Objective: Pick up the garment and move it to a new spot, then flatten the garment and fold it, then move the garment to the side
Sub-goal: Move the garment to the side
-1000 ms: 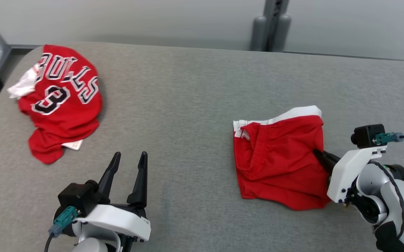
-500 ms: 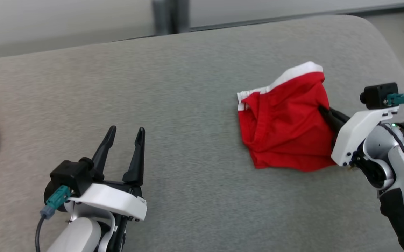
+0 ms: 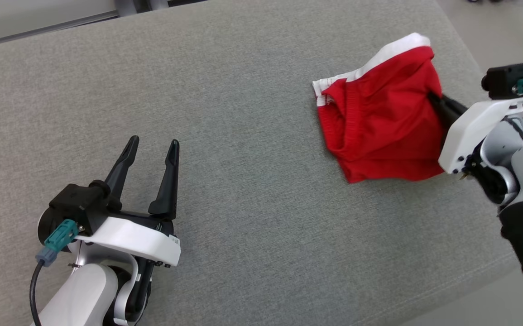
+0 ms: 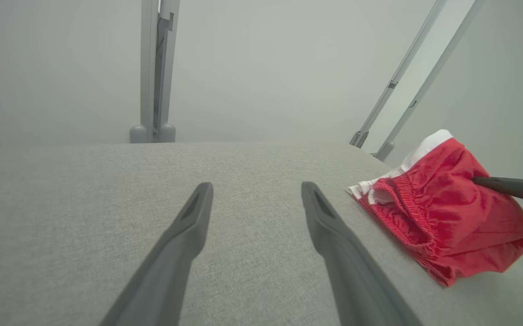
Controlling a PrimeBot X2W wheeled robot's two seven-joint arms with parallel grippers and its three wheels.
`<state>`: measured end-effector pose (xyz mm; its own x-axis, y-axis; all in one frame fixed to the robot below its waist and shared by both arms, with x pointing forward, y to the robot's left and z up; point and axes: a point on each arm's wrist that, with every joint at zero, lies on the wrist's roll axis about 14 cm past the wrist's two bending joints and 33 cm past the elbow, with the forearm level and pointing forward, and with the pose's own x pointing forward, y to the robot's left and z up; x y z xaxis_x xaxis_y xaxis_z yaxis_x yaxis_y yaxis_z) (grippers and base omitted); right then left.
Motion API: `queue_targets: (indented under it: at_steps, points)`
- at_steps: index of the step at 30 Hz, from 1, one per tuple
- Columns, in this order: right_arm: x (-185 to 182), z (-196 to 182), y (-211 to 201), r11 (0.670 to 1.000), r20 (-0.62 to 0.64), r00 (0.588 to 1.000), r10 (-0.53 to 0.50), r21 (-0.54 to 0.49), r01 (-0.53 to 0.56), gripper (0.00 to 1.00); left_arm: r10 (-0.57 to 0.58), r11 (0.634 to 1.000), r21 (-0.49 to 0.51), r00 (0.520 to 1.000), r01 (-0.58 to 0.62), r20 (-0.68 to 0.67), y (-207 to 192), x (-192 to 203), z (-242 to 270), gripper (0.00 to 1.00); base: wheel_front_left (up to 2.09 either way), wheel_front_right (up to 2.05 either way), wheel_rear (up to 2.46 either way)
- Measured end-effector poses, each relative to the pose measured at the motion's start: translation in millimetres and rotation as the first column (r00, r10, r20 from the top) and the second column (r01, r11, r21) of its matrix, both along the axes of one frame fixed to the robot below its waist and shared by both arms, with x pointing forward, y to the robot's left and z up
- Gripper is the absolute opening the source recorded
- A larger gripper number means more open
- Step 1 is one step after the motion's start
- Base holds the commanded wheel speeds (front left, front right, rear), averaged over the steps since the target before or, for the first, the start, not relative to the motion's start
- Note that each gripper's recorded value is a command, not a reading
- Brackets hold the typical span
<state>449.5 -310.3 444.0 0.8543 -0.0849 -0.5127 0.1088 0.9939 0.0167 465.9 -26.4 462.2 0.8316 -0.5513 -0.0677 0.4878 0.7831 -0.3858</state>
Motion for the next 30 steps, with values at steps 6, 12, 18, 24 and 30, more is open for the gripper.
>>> queue_targets:
  at_steps: [6, 12, 18, 24, 30]
  points:
    - [17, 2, -25, 0.991, -0.02, 1.0, 0.005, -0.135, -0.008, 0.0, 0.032, 0.999, 0.018, 0.999, -0.032, 0.011, 15, 4, 2, 1.0, 0.0, 0.0, 0.0]
    - [26, -6, -49, 0.983, -0.049, 0.998, -0.043, -0.183, 0.034, 0.0, 0.072, 0.997, 0.039, 0.997, -0.073, 0.009, 33, 7, 1, 1.0, 0.0, 0.0, 0.0]
    - [30, -15, -72, 0.968, -0.08, 0.993, -0.087, -0.242, 0.066, 0.0, 0.096, 0.993, 0.066, 0.995, -0.096, 0.001, 46, 7, -3, 1.0, 0.0, 0.0, 0.0]
    - [33, -24, -83, 0.958, -0.088, 0.989, -0.118, -0.273, 0.09, 0.07, 0.109, 0.991, 0.08, 0.994, -0.108, -0.005, 53, 8, -5, 1.0, 0.0, 0.0, 0.0]
    - [33, -24, -92, 0.933, -0.073, 0.993, -0.092, -0.354, 0.06, 1.0, 0.117, 0.989, 0.089, 0.993, -0.116, -0.01, 57, 6, -6, 1.0, 0.0, 0.0, 0.0]
